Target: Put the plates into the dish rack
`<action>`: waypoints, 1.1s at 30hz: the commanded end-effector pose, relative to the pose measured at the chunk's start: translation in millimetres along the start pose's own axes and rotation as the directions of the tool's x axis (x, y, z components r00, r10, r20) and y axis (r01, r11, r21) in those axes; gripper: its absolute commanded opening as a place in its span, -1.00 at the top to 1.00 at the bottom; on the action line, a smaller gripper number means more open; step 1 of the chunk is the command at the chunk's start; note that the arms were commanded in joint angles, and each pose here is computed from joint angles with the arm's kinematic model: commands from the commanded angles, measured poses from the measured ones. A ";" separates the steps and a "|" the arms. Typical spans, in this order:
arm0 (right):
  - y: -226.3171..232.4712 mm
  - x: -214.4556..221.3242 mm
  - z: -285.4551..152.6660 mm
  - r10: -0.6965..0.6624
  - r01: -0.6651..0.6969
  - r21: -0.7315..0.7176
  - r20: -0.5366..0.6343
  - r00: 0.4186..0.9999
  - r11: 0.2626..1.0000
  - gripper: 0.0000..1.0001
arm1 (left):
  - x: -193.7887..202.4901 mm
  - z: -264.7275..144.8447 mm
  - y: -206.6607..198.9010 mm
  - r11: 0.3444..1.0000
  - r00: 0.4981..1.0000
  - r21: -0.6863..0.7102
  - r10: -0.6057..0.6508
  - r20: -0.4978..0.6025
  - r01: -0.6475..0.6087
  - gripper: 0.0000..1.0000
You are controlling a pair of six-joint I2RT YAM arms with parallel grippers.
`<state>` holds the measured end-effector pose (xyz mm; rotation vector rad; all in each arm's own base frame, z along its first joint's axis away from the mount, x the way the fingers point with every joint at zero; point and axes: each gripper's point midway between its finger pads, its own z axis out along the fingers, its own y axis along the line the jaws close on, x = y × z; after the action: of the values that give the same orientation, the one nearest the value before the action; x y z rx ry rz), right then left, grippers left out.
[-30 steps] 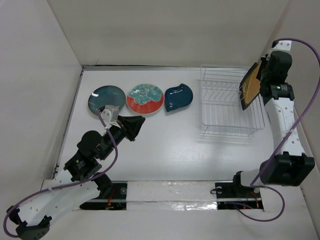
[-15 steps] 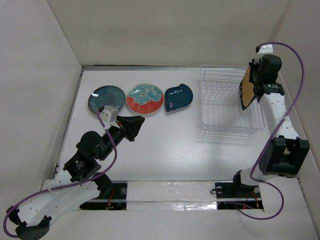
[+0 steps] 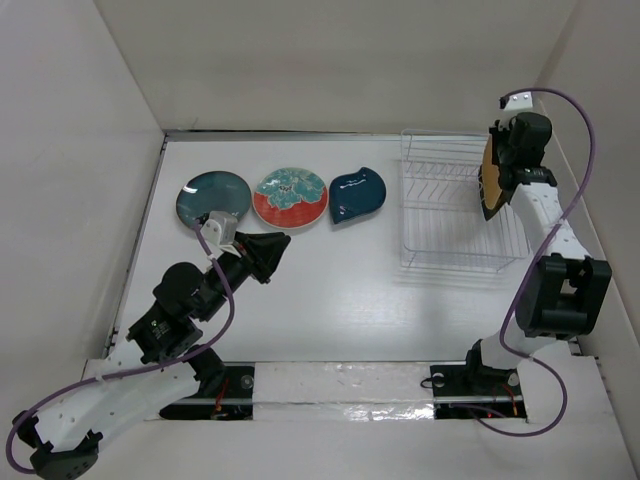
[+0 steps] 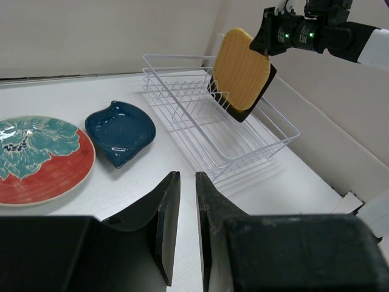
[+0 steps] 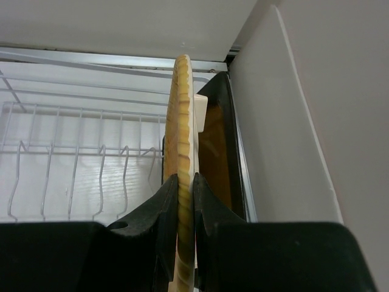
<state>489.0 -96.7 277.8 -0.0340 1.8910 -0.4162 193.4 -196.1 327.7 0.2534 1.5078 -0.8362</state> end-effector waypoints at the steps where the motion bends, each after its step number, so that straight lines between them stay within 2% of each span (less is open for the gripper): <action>1: -6.0 -49.6 -1.8 0.032 -0.036 0.015 0.203 0.979 0.999 1.00 | -13.6 2.8 -4.8 1.000 0.999 0.011 -0.010 0.045 0.010 0.72; 11: 12.9 -13.6 12.8 0.146 -0.137 -0.059 0.181 0.973 0.989 1.00 | -10.4 4.5 -2.7 1.000 0.999 0.002 -0.005 0.037 0.005 0.72; 15: 9.0 1.8 18.3 0.166 -0.164 -0.030 0.154 0.974 0.986 1.00 | -10.4 4.5 -2.8 1.000 0.999 0.002 -0.007 0.037 0.007 0.72; 18: 1.9 5.6 17.5 0.186 -0.190 0.015 0.143 0.972 0.982 0.61 | -10.7 4.2 -3.1 1.000 0.999 0.004 -0.007 0.038 0.007 0.72; 19: -1.9 1.7 14.2 0.194 -0.201 0.028 0.151 0.969 0.979 0.28 | -11.4 4.2 -3.4 1.000 0.999 0.004 -0.007 0.040 0.007 0.72; 21: -8.8 -5.1 9.0 0.218 -0.230 0.054 0.166 0.962 0.972 0.03 | -10.4 4.2 -3.0 1.000 0.999 0.003 -0.007 0.037 0.007 0.72; 22: -11.0 -6.9 6.2 0.229 -0.241 0.061 0.164 0.960 0.969 -0.16 | -11.1 4.1 -3.2 1.000 0.999 0.004 -0.007 0.038 0.007 0.72; 25: -21.1 -27.3 -10.7 0.294 -0.313 0.075 0.195 0.936 0.947 -0.33 | -11.6 3.8 -3.1 1.000 0.999 0.003 -0.007 0.040 0.007 0.72; 28: -15.4 -45.4 -26.5 0.327 -0.345 0.047 0.222 0.918 0.937 -0.35 | -11.4 3.6 -2.7 1.000 0.999 0.001 -0.007 0.041 0.007 0.72; 30: -4.0 -63.4 -44.7 0.391 -0.406 0.007 0.255 0.884 0.914 -0.35 | -11.5 3.6 -2.4 1.000 0.999 0.000 -0.007 0.041 0.007 0.72; 32: 12.0 -70.7 -56.9 0.441 -0.447 -0.036 0.258 0.860 0.894 -0.25 | -10.4 4.0 -1.8 1.000 0.999 -0.003 -0.007 0.039 0.007 0.72; 33: 18.6 -79.1 -69.6 0.462 -0.464 -0.062 0.273 0.844 0.884 -0.11 | -11.1 4.0 -2.1 1.000 0.999 -0.002 -0.009 0.040 0.009 0.72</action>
<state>470.6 -72.0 302.7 0.2896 1.7038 -0.1959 197.3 -197.2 323.2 0.2479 1.5249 -0.8203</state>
